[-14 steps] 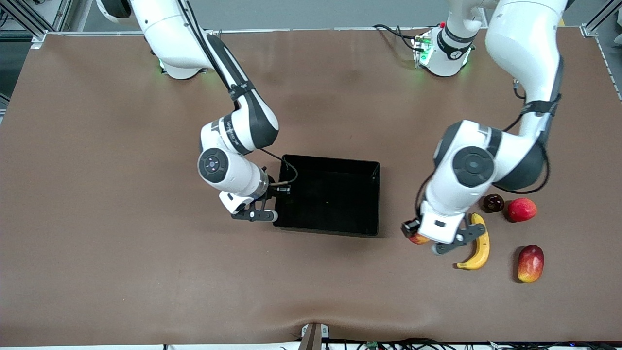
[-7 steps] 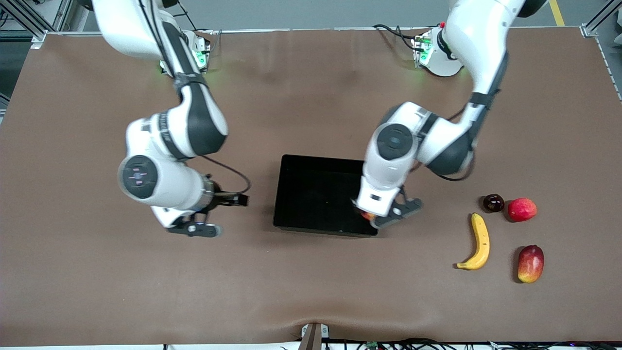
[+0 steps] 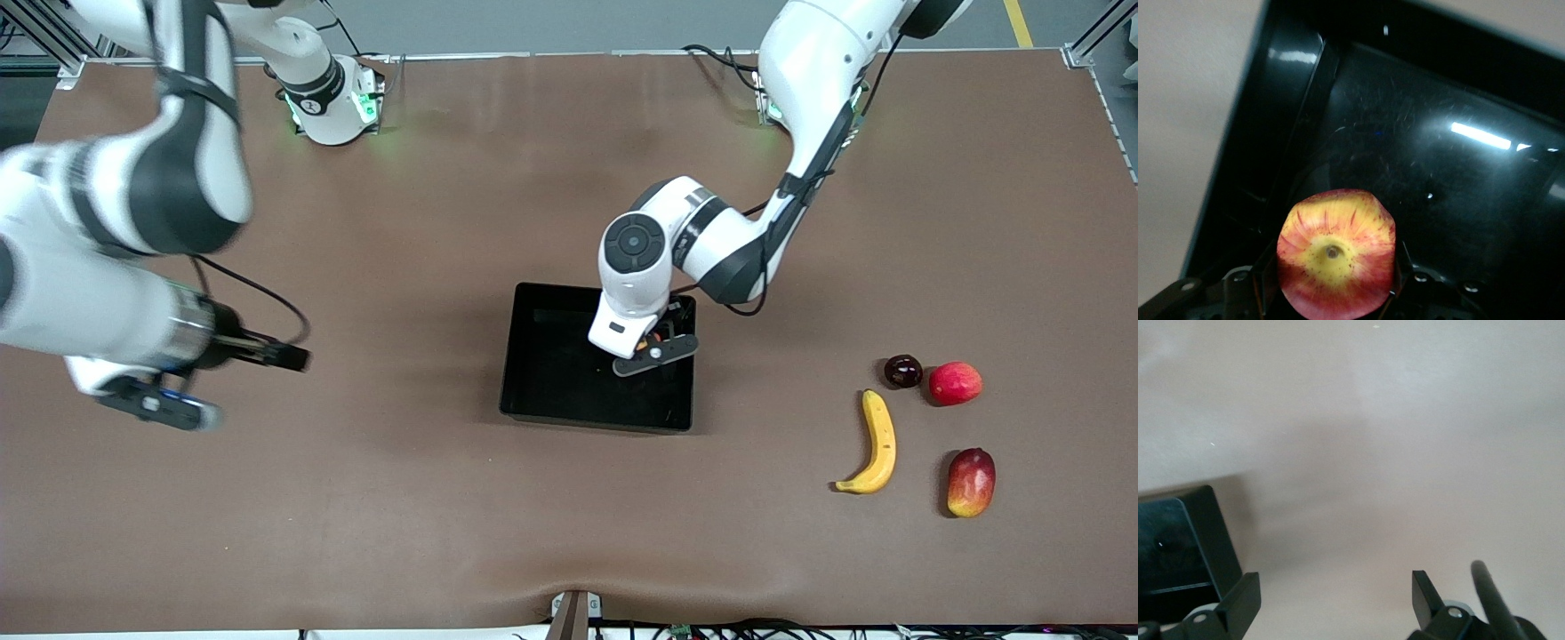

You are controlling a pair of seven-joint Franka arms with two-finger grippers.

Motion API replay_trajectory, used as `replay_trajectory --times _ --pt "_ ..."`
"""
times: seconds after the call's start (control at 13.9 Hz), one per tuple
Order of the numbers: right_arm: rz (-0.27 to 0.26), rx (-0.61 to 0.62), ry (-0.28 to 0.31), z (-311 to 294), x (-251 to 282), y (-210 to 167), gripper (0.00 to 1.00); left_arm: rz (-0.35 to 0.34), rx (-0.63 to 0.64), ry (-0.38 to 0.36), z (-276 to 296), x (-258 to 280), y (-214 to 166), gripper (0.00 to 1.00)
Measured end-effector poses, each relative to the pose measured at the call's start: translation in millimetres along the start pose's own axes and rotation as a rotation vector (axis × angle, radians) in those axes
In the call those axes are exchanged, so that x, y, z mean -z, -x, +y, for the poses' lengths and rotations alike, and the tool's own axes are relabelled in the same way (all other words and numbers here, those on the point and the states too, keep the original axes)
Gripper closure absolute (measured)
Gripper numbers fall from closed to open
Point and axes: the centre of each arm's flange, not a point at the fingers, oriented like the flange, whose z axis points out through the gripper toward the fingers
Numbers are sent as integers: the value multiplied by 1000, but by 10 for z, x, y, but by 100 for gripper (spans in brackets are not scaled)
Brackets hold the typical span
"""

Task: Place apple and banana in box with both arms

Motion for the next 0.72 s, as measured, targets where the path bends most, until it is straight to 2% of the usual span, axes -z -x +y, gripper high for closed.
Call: replay_trajectory --times 0.14,0.5,0.72 --pt "-13 0 5 508 239 2 0 -16 -5 -22 3 -185 28 32" --pt "14 -75 -14 1574 676 82 0 -31 -27 -56 38 -461 106 32" --pt "11 -105 -26 1846 731 131 0 -24 -43 -79 41 -610 118 31"
